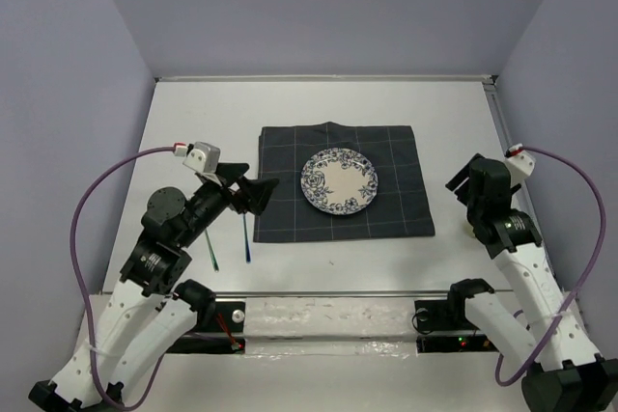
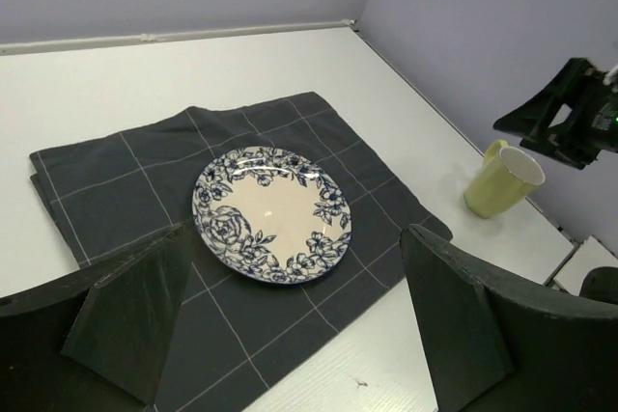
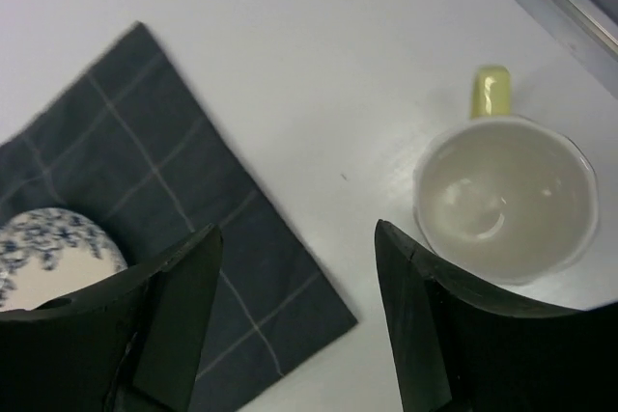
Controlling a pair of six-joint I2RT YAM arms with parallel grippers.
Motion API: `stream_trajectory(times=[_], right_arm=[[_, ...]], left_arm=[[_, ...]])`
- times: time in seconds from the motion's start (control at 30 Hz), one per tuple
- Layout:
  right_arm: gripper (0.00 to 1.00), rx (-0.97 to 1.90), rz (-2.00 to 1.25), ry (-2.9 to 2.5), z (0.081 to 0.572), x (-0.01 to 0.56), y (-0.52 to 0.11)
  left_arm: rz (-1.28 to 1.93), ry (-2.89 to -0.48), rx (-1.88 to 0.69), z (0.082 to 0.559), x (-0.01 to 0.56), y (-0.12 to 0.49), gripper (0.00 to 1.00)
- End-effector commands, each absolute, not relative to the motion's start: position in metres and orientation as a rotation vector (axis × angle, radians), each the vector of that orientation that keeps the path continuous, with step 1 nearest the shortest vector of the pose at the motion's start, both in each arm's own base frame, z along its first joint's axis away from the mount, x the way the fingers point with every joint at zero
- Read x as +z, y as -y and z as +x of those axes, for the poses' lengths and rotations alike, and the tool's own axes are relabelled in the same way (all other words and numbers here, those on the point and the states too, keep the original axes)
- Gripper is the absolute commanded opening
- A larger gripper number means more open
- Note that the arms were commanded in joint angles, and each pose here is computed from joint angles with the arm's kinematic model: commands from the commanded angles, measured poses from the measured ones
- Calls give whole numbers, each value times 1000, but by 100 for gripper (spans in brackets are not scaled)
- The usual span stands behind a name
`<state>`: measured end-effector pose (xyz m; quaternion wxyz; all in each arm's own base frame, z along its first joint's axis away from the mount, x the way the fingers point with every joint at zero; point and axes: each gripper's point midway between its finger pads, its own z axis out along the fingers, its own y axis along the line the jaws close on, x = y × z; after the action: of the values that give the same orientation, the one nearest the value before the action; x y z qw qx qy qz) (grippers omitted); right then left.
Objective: Set the dinner table for one person
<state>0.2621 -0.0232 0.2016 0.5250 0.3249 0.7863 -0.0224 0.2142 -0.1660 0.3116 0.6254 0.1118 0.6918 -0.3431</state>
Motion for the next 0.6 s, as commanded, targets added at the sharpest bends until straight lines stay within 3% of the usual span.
stream_trajectory(times=[0.0, 0.57], right_arm=[[70, -227, 925, -1925, 238, 174, 49], [61, -363, 1067, -1971, 253, 130, 82]], left_arm=[[337, -1505, -814, 199, 327, 168, 99], [375, -1478, -860, 185, 331, 174, 99]])
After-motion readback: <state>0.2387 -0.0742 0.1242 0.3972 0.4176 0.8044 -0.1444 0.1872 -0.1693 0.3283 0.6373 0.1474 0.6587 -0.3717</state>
